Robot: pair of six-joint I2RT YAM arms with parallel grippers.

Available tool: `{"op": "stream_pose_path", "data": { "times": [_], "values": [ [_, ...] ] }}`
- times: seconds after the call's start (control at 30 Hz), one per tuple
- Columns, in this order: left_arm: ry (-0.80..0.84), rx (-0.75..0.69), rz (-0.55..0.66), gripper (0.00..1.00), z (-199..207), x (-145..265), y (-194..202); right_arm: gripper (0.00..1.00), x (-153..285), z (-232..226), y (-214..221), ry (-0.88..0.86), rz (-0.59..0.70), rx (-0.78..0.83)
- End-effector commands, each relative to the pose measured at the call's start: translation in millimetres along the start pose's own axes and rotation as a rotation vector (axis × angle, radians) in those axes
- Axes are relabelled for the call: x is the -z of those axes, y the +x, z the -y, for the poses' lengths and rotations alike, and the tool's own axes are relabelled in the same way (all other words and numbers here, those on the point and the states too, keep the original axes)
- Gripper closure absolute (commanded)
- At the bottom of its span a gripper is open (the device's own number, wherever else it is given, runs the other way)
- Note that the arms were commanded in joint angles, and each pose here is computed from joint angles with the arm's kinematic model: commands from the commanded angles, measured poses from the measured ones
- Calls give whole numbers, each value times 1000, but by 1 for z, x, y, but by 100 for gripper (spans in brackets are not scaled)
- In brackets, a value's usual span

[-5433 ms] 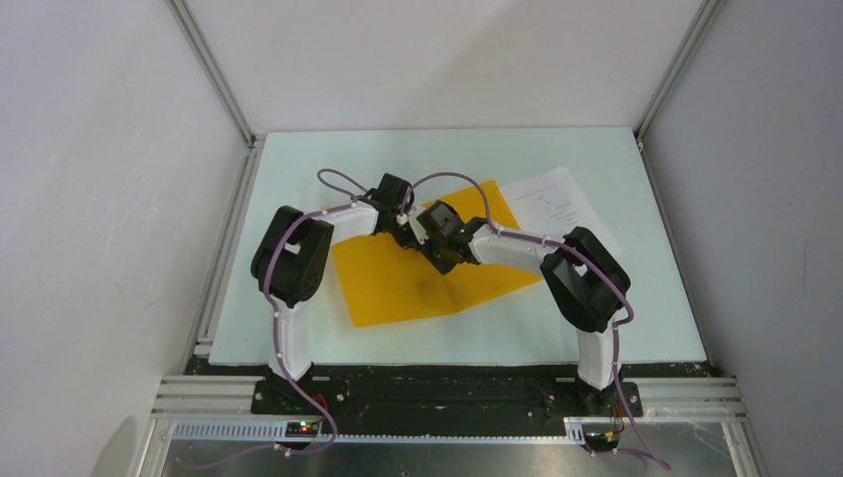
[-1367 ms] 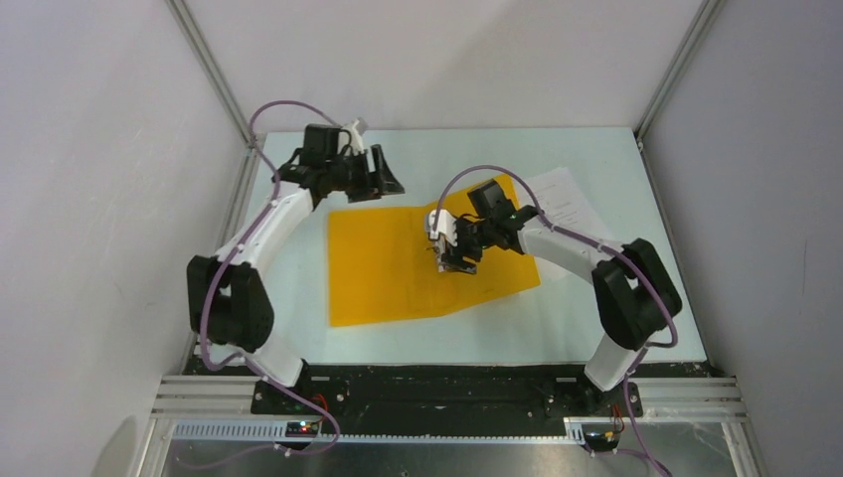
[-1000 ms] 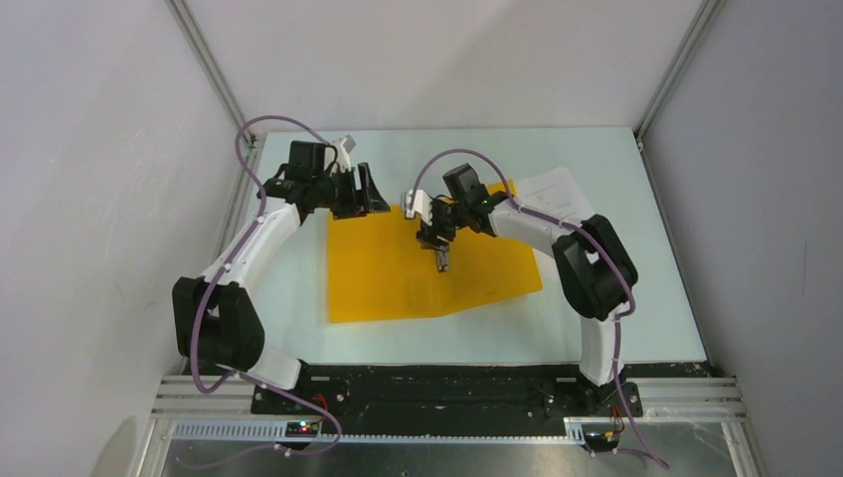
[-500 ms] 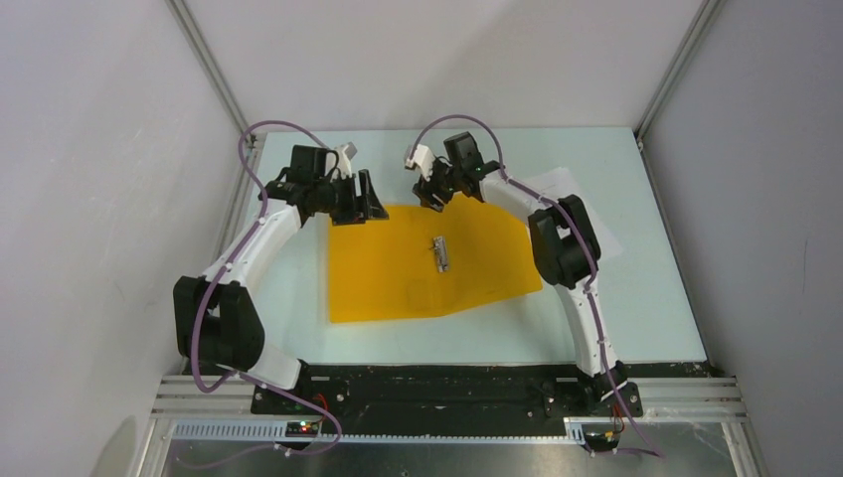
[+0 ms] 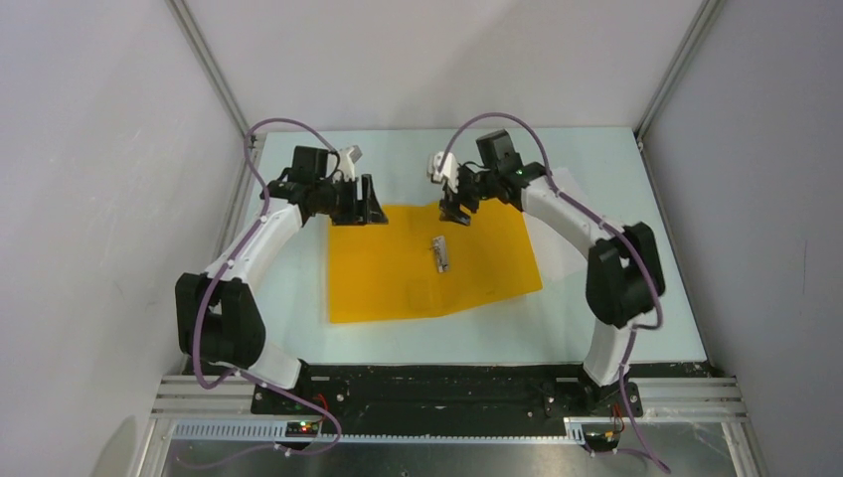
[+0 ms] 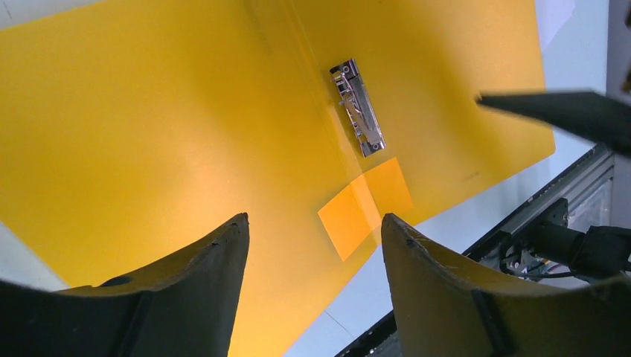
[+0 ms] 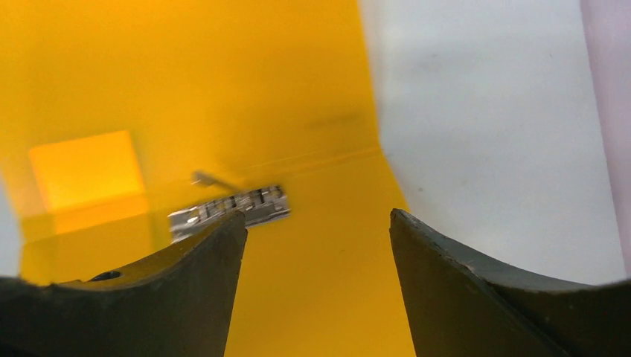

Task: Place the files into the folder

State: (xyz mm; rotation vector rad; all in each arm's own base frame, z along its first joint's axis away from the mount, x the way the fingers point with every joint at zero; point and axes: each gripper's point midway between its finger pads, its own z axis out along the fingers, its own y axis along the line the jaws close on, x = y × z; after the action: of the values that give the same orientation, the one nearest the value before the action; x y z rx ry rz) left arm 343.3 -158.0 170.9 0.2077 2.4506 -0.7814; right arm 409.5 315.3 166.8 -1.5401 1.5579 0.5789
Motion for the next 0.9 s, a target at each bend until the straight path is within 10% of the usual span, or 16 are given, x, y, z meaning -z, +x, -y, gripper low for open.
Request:
{"op": "stream_pose_path", "data": {
  "times": [0.0,0.47,0.87],
  "values": [
    [26,36,-49,31,-3,-10,13,22,11,-63,10,-171,-15,155],
    [-73,263,-315,81,-56,-54,93,17,-44,-80,28,-178,-54,105],
    [-228,264,-438,90,-102,-68,123,20,-81,21,56,1,-101,-83]
  ]
}}
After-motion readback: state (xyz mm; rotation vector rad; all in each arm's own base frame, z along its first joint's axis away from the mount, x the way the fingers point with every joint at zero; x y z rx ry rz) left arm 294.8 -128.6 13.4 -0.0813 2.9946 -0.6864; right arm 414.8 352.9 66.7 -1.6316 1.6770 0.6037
